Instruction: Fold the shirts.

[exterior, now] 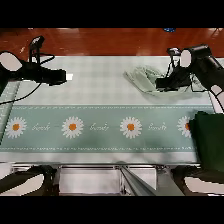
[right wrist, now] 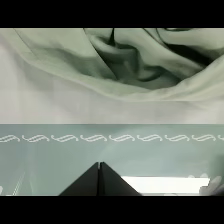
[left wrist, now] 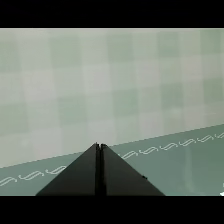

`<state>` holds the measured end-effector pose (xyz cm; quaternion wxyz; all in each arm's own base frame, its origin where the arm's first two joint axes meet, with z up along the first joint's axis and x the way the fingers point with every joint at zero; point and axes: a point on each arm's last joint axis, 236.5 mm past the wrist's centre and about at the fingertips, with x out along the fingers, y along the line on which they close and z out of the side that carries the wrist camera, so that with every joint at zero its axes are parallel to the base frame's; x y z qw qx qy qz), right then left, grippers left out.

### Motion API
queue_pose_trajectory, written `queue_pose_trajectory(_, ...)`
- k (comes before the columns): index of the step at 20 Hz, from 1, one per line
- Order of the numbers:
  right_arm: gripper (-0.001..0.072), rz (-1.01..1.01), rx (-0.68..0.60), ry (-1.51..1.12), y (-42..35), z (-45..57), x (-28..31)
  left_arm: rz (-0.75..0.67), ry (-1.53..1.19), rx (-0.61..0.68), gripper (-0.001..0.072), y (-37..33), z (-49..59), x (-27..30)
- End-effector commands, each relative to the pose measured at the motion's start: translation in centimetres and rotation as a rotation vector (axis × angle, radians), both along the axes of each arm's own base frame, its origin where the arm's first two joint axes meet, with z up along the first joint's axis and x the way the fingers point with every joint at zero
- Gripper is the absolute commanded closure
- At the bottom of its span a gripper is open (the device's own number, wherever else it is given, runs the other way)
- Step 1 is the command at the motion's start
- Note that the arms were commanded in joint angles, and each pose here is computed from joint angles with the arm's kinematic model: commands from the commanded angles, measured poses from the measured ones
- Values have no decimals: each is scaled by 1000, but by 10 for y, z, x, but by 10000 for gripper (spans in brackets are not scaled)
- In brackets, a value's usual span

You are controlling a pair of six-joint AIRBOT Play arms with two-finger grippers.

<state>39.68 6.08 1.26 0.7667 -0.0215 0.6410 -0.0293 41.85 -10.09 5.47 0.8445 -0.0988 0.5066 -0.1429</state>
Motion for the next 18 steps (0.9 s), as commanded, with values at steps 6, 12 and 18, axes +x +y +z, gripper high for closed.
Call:
queue_pose_trajectory(6, 686, 1, 1, -1, 0, 0, 0, 1, 1, 0, 690, 0, 0, 0)
queue_pose_trajectory(12, 686, 1, 1, -1, 0, 0, 0, 1, 1, 0, 690, 0, 0, 0)
queue_pose_trajectory(18, 686, 44, -44, -248, -6, 18, 57, 61, -144, -4, 689, 7, 15, 34)
